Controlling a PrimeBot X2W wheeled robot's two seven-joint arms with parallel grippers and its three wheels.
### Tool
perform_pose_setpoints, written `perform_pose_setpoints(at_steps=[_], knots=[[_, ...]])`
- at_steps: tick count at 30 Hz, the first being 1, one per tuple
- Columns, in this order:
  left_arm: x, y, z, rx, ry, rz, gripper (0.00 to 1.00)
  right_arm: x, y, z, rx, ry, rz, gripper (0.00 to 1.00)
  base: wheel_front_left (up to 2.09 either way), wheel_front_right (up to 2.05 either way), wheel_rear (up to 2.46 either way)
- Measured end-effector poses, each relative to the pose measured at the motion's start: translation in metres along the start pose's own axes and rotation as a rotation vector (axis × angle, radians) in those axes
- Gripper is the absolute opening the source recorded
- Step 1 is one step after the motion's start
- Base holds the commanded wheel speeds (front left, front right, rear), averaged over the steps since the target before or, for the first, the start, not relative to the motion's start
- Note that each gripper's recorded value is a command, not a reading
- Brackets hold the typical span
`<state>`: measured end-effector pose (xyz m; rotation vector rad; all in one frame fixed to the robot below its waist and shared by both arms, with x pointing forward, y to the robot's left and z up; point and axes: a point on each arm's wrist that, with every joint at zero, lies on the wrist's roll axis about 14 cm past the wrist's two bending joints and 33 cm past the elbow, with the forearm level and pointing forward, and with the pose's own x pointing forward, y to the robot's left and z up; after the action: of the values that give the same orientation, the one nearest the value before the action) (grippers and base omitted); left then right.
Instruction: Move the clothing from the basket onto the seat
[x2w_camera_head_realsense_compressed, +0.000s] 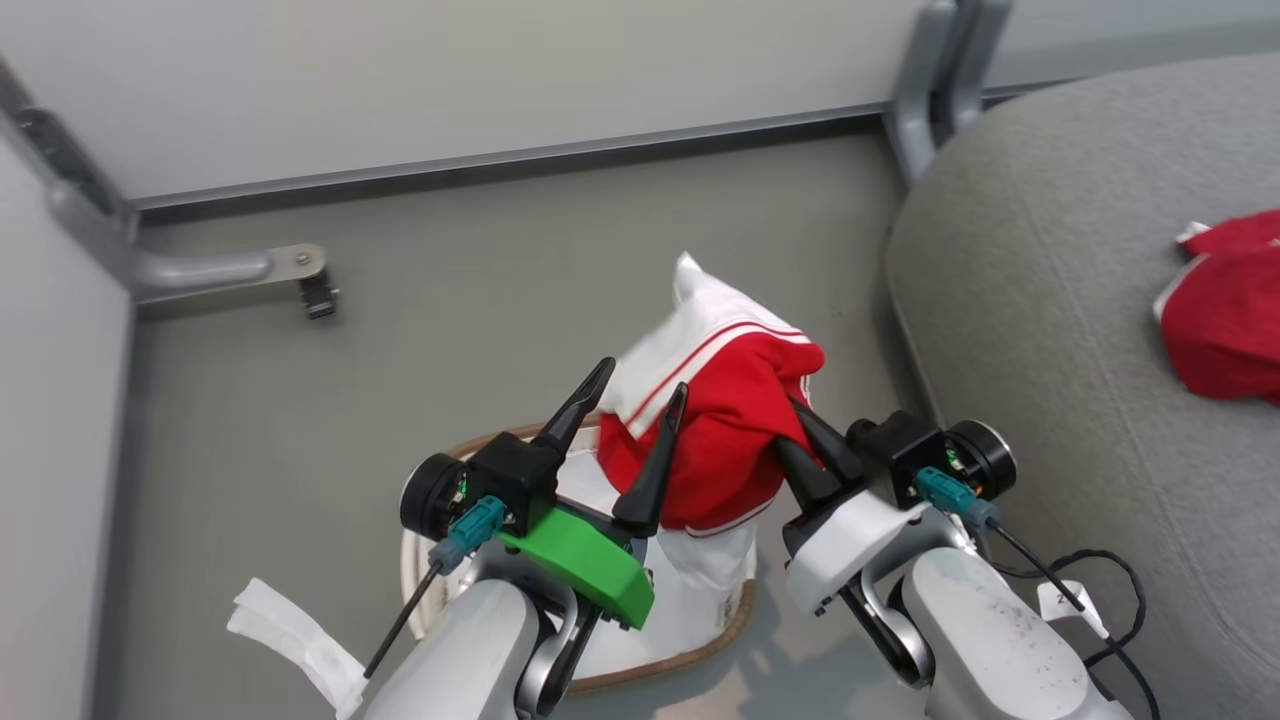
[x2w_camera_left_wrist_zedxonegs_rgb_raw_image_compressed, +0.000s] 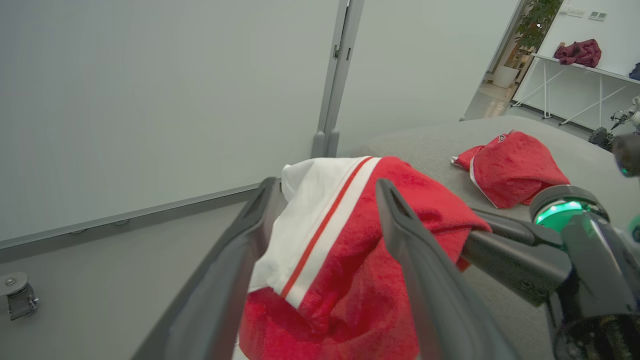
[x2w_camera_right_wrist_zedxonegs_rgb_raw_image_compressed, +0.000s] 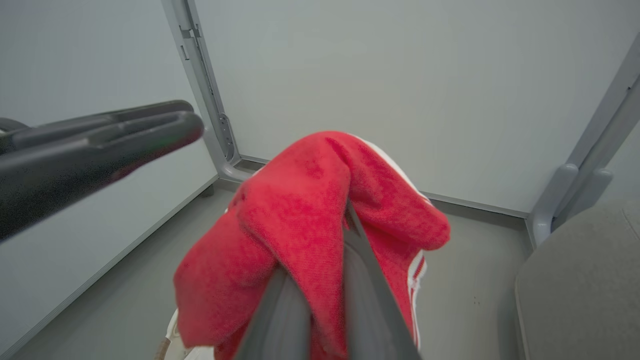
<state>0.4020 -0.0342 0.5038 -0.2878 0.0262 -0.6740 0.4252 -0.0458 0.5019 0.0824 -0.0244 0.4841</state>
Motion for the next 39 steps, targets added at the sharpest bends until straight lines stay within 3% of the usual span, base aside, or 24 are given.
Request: perform_pose_setpoints(at_steps=[8,20,27,32,39], knots=[[0.025,-0.035,-0.027,-0.023,0.063,-0.138,1.00,-0.042,-0.059,0.008,0.010,-0.021,-0.210,0.00,0.00,0.00,0.00],[0.047,-0.117,-0.069,-0.054,0.165,-0.411,1.00,-0.140,-0.134,0.016,0.004,-0.032,-0.563,0.00,0.00,0.00,0.00],[0.047,-0.150,-0.090,-0.081,0.221,-0.529,1.00,-0.177,-0.158,0.013,-0.030,-0.002,-0.694,0.00,0.00,0.00,0.00],[0.046,-0.151,-0.104,-0.100,0.259,-0.538,1.00,-0.174,-0.173,0.024,-0.126,0.011,-0.702,0.00,0.00,0.00,0.00],[0.047,-0.131,-0.123,-0.108,0.303,-0.497,1.00,-0.154,-0.225,0.111,-0.428,-0.070,-0.658,0.00,0.00,0.00,0.00]])
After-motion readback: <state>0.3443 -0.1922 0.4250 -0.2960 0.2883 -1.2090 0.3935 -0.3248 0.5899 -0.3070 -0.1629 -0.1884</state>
